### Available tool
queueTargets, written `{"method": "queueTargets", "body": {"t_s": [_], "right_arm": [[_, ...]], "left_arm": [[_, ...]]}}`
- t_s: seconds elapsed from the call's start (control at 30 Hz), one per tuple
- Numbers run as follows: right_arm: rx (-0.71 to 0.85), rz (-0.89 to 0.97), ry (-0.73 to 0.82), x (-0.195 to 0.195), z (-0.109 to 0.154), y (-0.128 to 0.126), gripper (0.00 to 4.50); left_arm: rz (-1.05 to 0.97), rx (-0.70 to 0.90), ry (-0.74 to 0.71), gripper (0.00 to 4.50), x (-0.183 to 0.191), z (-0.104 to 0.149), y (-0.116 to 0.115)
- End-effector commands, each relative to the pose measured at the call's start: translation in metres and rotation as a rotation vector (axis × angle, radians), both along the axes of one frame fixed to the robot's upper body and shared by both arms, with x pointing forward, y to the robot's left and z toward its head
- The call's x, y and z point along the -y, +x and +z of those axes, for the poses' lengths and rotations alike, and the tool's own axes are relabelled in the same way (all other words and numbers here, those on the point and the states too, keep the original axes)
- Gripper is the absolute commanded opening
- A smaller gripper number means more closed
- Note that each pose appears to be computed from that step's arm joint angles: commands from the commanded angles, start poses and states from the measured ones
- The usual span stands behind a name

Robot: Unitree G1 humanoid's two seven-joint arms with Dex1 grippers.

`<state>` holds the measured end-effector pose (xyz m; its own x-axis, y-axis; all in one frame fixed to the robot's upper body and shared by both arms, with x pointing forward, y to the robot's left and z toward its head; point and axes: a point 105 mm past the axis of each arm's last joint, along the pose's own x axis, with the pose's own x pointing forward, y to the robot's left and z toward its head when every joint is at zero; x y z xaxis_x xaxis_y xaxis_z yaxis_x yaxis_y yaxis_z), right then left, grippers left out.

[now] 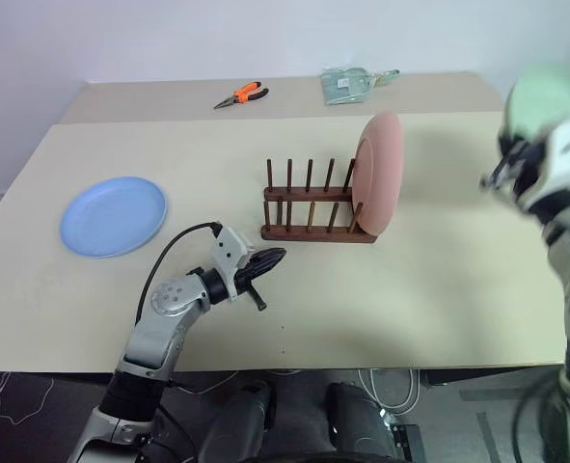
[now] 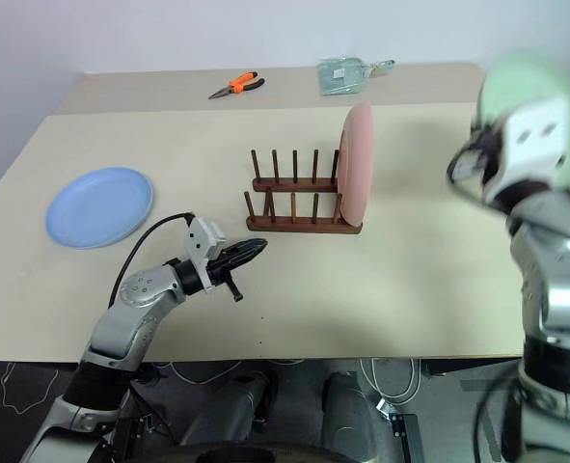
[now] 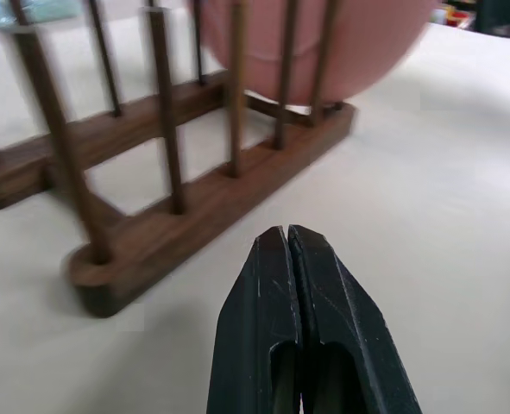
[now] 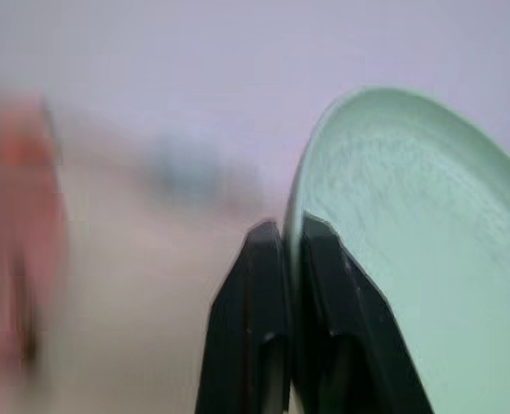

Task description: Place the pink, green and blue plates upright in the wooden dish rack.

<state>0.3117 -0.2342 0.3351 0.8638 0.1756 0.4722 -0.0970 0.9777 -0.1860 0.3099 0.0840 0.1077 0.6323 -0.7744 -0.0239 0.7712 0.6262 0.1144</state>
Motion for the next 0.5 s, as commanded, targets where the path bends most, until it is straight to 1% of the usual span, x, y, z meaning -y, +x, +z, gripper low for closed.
{"method": "queueTargets", "body": {"t_s": [0.03, 0.13, 0.2, 0.23, 0.27, 0.37, 0.43, 0.5], "right_arm": [[0.120, 0.431, 0.237, -0.049, 0.037, -0.037, 0.05], [0.112, 0.706, 0.412, -0.080, 0.046, -0.055, 0.05], [0.054, 0.816, 0.501, -0.097, 0.040, -0.059, 0.05], [0.015, 0.855, 0.515, -0.107, 0.034, -0.060, 0.05], [-0.061, 0.896, 0.576, -0.121, 0.021, -0.055, 0.05], [-0.204, 0.945, 0.730, -0.144, -0.001, -0.046, 0.05], [-0.241, 0.975, 0.797, -0.150, -0.005, -0.045, 0.05], [-0.268, 0.991, 0.819, -0.156, -0.008, -0.044, 0.05]], "left_arm": [[0.093, 0.077, -0.020, 0.00, -0.015, 0.013, 0.010], [0.154, 0.094, -0.029, 0.00, -0.027, 0.015, 0.015], [0.188, 0.098, -0.034, 0.00, -0.034, 0.016, 0.018], [0.203, 0.100, -0.035, 0.00, -0.038, 0.016, 0.018], [0.230, 0.103, -0.034, 0.00, -0.047, 0.017, 0.018], [0.275, 0.099, -0.027, 0.00, -0.066, 0.017, 0.017], [0.273, 0.092, -0.017, 0.00, -0.069, 0.014, 0.014], [0.268, 0.086, -0.012, 0.00, -0.069, 0.013, 0.012]]}}
